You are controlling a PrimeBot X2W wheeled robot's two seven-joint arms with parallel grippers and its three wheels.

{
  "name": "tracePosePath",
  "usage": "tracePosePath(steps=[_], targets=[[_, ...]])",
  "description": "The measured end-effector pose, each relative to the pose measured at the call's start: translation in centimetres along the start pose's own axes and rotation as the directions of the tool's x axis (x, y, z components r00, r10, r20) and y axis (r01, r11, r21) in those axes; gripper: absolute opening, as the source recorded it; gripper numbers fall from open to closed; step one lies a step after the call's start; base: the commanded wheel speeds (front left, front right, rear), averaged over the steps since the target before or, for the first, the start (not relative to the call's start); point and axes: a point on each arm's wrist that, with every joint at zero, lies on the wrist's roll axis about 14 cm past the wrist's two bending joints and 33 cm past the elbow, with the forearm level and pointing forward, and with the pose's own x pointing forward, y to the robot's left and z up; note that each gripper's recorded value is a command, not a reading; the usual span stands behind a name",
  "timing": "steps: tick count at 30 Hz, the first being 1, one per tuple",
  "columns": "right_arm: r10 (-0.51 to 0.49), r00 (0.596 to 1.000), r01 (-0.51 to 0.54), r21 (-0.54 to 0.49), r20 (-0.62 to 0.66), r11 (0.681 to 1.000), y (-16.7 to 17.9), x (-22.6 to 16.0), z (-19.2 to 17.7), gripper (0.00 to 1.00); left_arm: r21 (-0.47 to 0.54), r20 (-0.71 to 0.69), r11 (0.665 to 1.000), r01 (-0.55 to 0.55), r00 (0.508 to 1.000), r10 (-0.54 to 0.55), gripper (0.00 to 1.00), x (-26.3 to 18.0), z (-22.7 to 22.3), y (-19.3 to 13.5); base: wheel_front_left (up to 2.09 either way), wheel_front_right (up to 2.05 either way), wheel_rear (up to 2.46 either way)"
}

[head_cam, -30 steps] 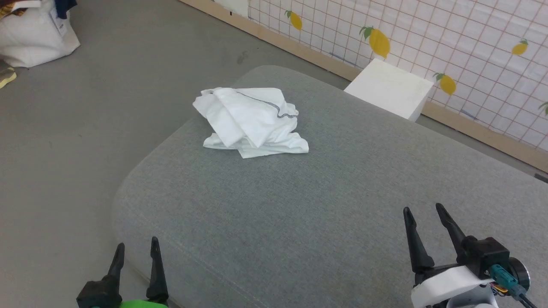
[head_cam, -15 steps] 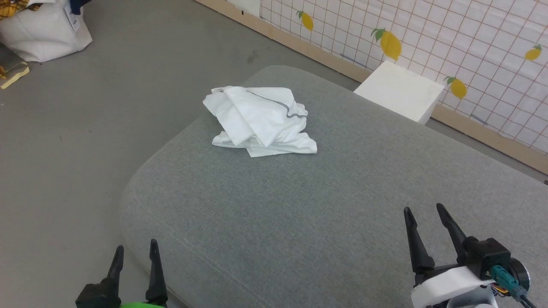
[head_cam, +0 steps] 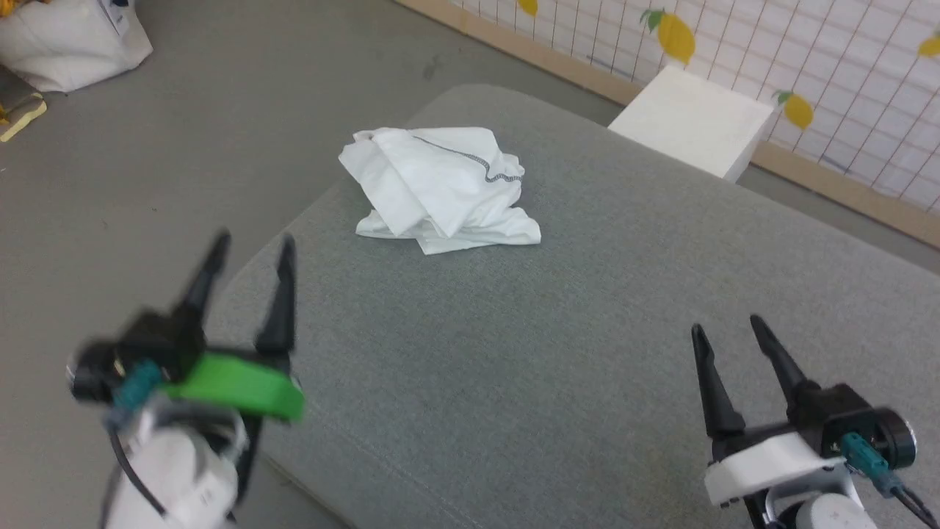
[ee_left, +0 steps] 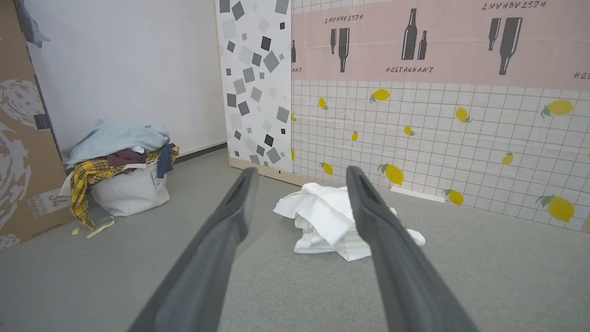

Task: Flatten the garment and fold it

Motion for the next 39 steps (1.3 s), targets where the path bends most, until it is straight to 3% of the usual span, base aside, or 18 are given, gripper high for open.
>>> tracePosePath(steps=[4, 10, 19, 28, 32, 39], targets=[[0.027, 0.999, -0.026, -0.028, 0.027, 0.999, 0.1, 1.6, 0.5, 1.00, 0.104, 0.027, 0.995, 0.001, 1.000, -0.004, 1.00, 5.0, 3.5, 1.0, 0.00, 0.00, 0.00], [0.051, 0.998, -0.050, -0.038, 0.034, 0.998, 0.0, 3.5, 0.7, 1.00, 0.152, 0.019, 0.988, 0.037, 0.999, -0.040, 1.00, 12.1, 6.1, 0.1, 0.00, 0.00, 0.00], [0.032, 0.999, -0.032, -0.021, -0.011, 0.999, -2.5, 4.5, -1.5, 1.00, 0.254, -0.279, 0.955, 0.153, 0.957, -0.079, 1.00, 19.8, -0.8, -2.0, 0.00, 0.00, 0.00], [-0.005, 1.000, 0.005, -0.006, -0.007, 1.000, -5.6, 5.1, -2.9, 1.00, 0.251, -0.615, 0.903, 0.349, 0.778, -0.130, 1.00, 20.4, -13.7, -5.5, 0.00, 0.00, 0.00], [-0.042, 0.998, 0.042, -0.001, -0.038, 0.999, -7.3, 4.7, -4.4, 1.00, 0.179, -0.724, 0.901, 0.396, 0.673, -0.152, 1.00, 19.1, -19.0, -7.4, 0.00, 0.00, 0.00], [-0.104, 0.989, 0.104, -0.006, -0.101, 0.995, -9.8, 3.2, -6.7, 1.00, 0.166, -0.846, 0.883, 0.440, 0.524, -0.102, 1.00, 17.0, -25.1, -7.0, 0.00, 0.00, 0.00]])
